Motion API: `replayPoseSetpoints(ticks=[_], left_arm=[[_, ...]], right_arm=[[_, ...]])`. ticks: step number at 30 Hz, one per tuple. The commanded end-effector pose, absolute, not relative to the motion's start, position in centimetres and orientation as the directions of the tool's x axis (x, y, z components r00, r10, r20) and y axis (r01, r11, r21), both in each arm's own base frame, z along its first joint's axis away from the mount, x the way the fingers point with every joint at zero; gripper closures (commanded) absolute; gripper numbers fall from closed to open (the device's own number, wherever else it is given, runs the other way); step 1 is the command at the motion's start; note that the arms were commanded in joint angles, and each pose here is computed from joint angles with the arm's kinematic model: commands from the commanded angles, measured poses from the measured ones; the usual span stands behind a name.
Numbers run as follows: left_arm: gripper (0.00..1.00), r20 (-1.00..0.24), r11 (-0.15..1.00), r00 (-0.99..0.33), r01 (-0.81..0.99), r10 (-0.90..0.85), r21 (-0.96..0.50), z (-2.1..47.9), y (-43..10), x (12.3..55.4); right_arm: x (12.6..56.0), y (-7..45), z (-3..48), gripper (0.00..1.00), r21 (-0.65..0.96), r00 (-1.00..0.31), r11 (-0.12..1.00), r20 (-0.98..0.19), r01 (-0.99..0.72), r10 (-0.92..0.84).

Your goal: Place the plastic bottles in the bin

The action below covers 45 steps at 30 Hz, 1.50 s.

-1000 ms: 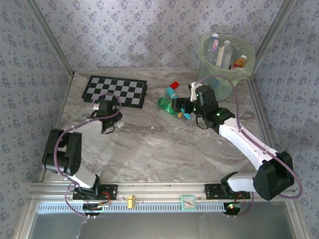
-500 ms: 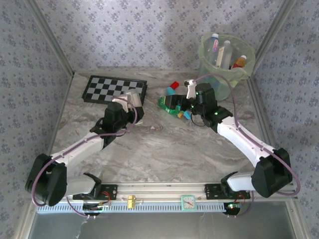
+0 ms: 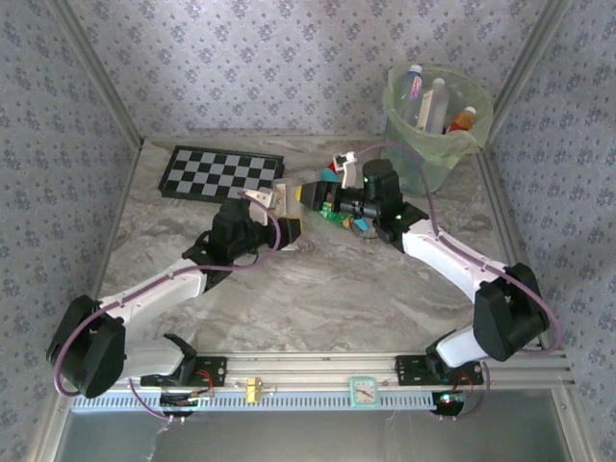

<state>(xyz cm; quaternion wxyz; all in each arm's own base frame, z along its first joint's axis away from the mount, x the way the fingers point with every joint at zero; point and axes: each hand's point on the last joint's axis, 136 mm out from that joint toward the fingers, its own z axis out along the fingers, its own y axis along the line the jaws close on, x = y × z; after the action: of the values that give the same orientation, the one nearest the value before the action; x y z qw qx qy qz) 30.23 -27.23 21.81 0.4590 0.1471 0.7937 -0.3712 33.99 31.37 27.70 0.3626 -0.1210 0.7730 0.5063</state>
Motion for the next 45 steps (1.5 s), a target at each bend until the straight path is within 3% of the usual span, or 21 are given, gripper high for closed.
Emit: replayPoseSetpoints(ticks=[1,9,14,18,22,28,34,40,45], left_arm=[[0.48,-0.868,0.607,-0.479,0.654,-0.128,-0.451,25.4,-28.8,29.9],[0.49,-0.873,0.57,-0.473,0.687,-0.119,-0.451,26.4,-29.7,29.3],[0.46,-0.875,0.57,-0.471,0.691,-0.112,-0.445,26.5,-29.9,29.1],[0.31,-0.875,0.581,-0.47,0.681,-0.121,-0.446,26.6,-29.7,29.2],[0.15,-0.878,0.609,-0.455,0.657,-0.149,-0.444,27.0,-28.9,29.5],[0.0,-0.876,0.703,-0.444,0.563,-0.187,-0.435,26.4,-26.8,30.6],[0.0,-0.849,0.772,-0.479,0.444,-0.224,-0.454,24.4,-24.8,32.3],[0.0,-0.779,0.803,-0.531,0.274,-0.333,-0.53,21.7,-21.8,34.4],[0.0,-0.753,0.809,-0.558,0.227,-0.348,-0.542,20.2,-21.0,34.9]], right_arm=[[33.6,33.0,29.8,0.17,0.698,-0.693,0.379,-0.699,-0.607,0.177],[33.7,34.4,29.3,0.21,0.707,-0.706,0.355,-0.69,-0.612,0.156],[34.0,34.5,29.0,0.37,0.704,-0.707,0.365,-0.691,-0.609,0.153],[34.3,34.2,28.8,0.45,0.693,-0.701,0.385,-0.698,-0.609,0.148],[35.0,32.6,28.9,0.47,0.68,-0.692,0.434,-0.703,-0.59,0.161],[37.0,27.1,31.7,0.47,0.485,-0.565,0.636,-0.82,-0.6,0.092],[40.0,19.0,37.2,0.48,0.302,-0.413,0.829,-0.906,-0.471,0.095],[43.7,10.1,43.6,0.48,0.296,-0.225,0.907,-0.946,-0.3,0.234],[46.0,3.8,47.0,0.48,0.235,-0.07,0.965,-0.971,-0.12,0.228]])
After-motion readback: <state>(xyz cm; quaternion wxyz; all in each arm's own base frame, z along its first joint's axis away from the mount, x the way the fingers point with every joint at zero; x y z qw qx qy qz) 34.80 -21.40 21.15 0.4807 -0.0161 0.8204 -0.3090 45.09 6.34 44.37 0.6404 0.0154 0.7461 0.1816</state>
